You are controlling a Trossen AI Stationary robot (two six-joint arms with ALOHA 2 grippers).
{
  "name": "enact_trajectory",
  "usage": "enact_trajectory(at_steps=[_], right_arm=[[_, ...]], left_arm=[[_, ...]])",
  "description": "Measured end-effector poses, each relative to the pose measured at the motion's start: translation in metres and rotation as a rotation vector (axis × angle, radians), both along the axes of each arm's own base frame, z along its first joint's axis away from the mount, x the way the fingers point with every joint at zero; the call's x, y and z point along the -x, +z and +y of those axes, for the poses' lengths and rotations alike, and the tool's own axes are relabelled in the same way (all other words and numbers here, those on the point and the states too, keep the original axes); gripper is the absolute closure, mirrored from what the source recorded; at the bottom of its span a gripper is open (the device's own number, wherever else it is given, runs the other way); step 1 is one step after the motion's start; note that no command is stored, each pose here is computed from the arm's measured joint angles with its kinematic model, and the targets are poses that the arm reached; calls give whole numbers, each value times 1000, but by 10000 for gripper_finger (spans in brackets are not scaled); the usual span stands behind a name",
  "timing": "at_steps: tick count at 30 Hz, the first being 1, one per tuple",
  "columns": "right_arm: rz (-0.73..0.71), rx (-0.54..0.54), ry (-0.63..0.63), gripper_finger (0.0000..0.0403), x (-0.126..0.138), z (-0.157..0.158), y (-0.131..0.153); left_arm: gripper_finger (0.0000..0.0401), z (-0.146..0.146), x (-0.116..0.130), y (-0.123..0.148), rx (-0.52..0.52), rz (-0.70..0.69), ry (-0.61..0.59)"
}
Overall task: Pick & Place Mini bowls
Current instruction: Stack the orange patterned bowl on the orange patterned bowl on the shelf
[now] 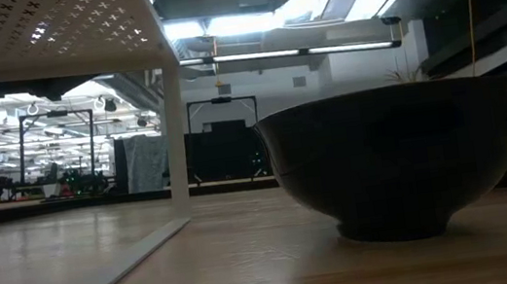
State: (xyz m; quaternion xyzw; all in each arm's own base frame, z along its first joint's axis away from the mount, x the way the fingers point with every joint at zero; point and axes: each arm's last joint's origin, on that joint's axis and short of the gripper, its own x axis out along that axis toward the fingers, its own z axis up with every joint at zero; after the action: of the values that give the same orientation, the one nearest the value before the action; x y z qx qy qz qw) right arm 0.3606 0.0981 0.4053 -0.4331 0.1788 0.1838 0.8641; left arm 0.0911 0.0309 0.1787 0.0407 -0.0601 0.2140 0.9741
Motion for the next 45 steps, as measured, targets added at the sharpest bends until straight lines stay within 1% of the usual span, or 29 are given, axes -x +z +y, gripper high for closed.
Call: enact_trajectory(at_steps=[5,10,14,17,21,32,42,45], right_arm=[[-11,11,150,392,3,11,1],[-27,20,227,392,2,16,0],[-31,35,243,392,-8,20,-8],[-14,35,251,392,-13,22,-15],[-29,24,267,392,-20,25,-19],[-37,-47,408,392,-31,36,-31],[-42,-47,403,392,-51,42,-53],[-51,-48,401,392,-53,43,-54]], left_arm=[[372,0,0,0,0,0,0],[373,0,0,0,0,0,0],[370,0,0,0,0,0,0],[368,0,0,0,0,0,0],[369,0,0,0,0,0,0],[370,0,0,0,0,-1,0],[373,0,0,0,1,4,0],[374,0,0,0,1,3,0]])
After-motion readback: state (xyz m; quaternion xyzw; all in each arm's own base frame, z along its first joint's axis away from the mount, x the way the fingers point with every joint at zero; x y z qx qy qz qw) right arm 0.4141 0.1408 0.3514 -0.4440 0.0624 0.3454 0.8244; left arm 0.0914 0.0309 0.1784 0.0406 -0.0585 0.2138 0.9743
